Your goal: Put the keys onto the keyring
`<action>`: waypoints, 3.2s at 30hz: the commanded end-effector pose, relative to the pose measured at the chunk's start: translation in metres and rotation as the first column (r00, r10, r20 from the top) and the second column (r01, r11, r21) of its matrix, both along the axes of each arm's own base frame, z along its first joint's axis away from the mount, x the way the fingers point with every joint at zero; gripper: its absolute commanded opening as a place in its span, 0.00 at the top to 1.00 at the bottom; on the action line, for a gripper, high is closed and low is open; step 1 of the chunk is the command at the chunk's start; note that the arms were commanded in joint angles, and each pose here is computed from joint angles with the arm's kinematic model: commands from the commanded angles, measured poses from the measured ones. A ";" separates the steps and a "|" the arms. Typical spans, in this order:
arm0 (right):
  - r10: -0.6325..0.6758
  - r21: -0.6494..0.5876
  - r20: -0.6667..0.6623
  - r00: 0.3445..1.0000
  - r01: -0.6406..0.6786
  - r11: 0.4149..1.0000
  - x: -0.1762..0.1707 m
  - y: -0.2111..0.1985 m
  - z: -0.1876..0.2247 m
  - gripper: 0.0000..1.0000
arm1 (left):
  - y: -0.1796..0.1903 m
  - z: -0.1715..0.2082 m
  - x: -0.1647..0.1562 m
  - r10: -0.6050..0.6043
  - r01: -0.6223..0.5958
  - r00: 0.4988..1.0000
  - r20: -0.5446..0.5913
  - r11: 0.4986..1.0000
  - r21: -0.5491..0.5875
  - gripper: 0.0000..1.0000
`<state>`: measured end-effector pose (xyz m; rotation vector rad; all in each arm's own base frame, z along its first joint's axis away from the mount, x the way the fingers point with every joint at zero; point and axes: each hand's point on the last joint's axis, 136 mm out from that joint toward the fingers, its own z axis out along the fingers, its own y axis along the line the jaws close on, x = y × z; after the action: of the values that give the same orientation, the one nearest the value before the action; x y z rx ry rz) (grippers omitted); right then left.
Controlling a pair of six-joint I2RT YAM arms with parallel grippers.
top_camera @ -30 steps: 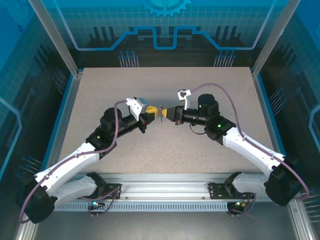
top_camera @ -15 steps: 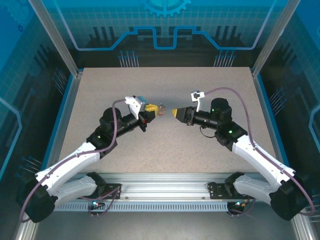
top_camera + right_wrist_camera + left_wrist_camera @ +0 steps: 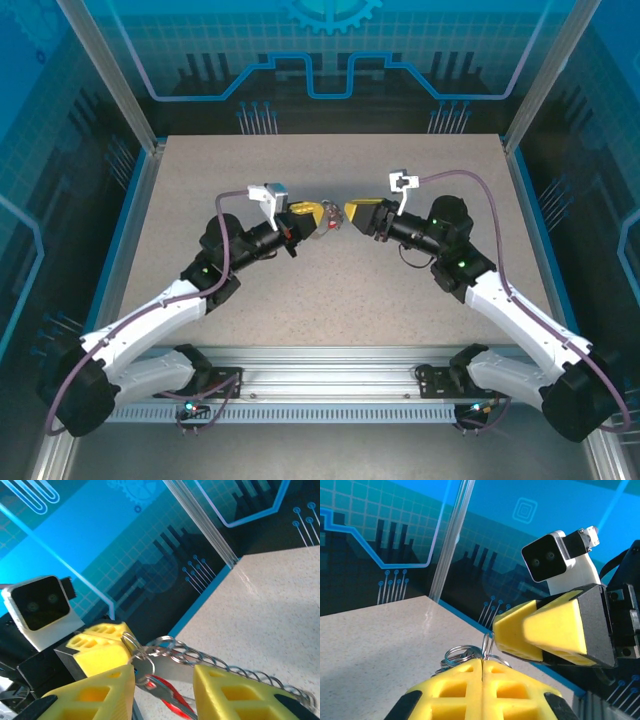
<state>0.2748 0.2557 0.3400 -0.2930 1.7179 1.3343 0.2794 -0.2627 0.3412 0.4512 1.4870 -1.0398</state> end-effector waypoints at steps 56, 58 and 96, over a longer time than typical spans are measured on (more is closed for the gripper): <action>-0.001 0.043 0.192 0.981 -0.007 0.999 -0.009 -0.010 0.049 0.62 | -0.011 0.037 -0.005 -0.236 0.201 0.969 -0.072 0.924 -0.326 1.00; 0.010 0.045 0.201 0.980 -0.020 0.999 -0.008 -0.007 0.050 0.61 | -0.011 0.038 -0.005 -0.246 0.207 0.966 -0.076 0.918 -0.337 1.00; 0.095 0.007 0.171 0.981 -0.098 0.995 -0.004 0.022 0.032 1.00 | -0.017 0.028 0.009 -0.288 0.219 0.948 -0.134 0.897 -0.384 1.00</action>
<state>0.2839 0.2671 0.3624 -0.3974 1.5907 1.3129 0.2907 -0.2813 0.3560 0.2625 1.4353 -1.5699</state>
